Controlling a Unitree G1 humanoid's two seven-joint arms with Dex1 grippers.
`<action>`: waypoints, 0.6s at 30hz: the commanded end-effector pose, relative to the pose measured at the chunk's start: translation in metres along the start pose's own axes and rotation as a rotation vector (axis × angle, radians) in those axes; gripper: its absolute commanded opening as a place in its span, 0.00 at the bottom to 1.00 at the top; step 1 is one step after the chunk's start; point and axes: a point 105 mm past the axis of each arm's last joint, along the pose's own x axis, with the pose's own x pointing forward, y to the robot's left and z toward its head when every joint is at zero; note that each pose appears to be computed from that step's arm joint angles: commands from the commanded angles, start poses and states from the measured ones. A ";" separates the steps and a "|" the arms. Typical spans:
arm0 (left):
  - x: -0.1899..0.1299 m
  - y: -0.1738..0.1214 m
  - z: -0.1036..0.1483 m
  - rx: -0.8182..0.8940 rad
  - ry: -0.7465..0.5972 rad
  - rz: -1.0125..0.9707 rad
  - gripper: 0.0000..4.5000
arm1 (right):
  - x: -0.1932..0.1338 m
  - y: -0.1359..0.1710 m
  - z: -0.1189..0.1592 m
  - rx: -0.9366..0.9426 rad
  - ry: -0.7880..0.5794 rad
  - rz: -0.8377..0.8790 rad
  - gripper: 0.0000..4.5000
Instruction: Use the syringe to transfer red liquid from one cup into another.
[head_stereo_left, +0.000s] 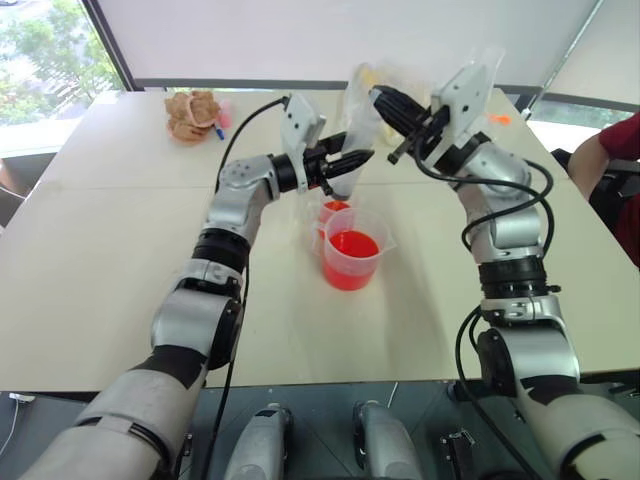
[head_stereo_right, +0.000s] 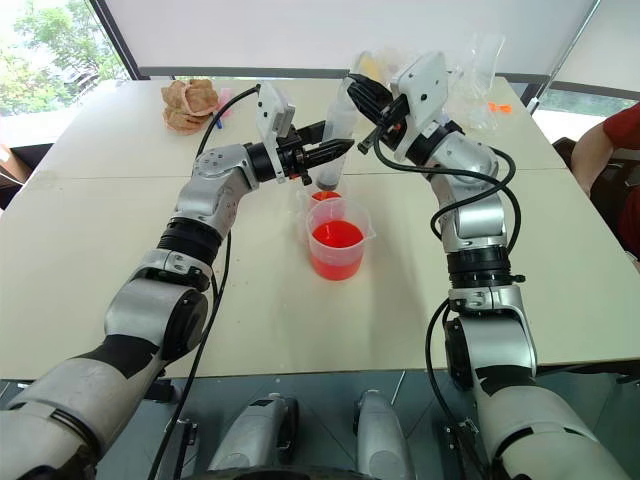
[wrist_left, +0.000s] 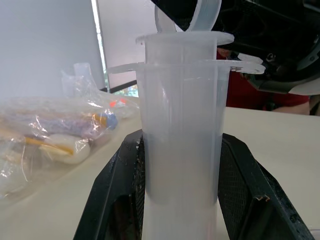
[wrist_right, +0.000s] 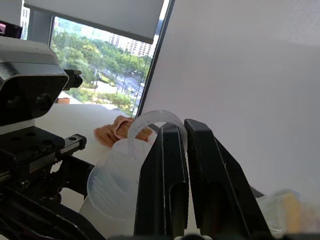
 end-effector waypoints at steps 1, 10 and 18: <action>0.012 -0.001 0.062 0.102 -0.181 0.002 0.31 | 0.010 0.041 -0.015 0.034 0.035 0.153 0.01; 0.011 -0.004 0.062 0.069 -0.198 -0.015 0.31 | 0.004 0.017 0.003 -0.031 -0.016 0.052 0.71; 0.008 -0.005 0.066 0.065 -0.203 -0.010 0.31 | -0.026 -0.008 0.016 0.034 -0.037 -0.065 0.71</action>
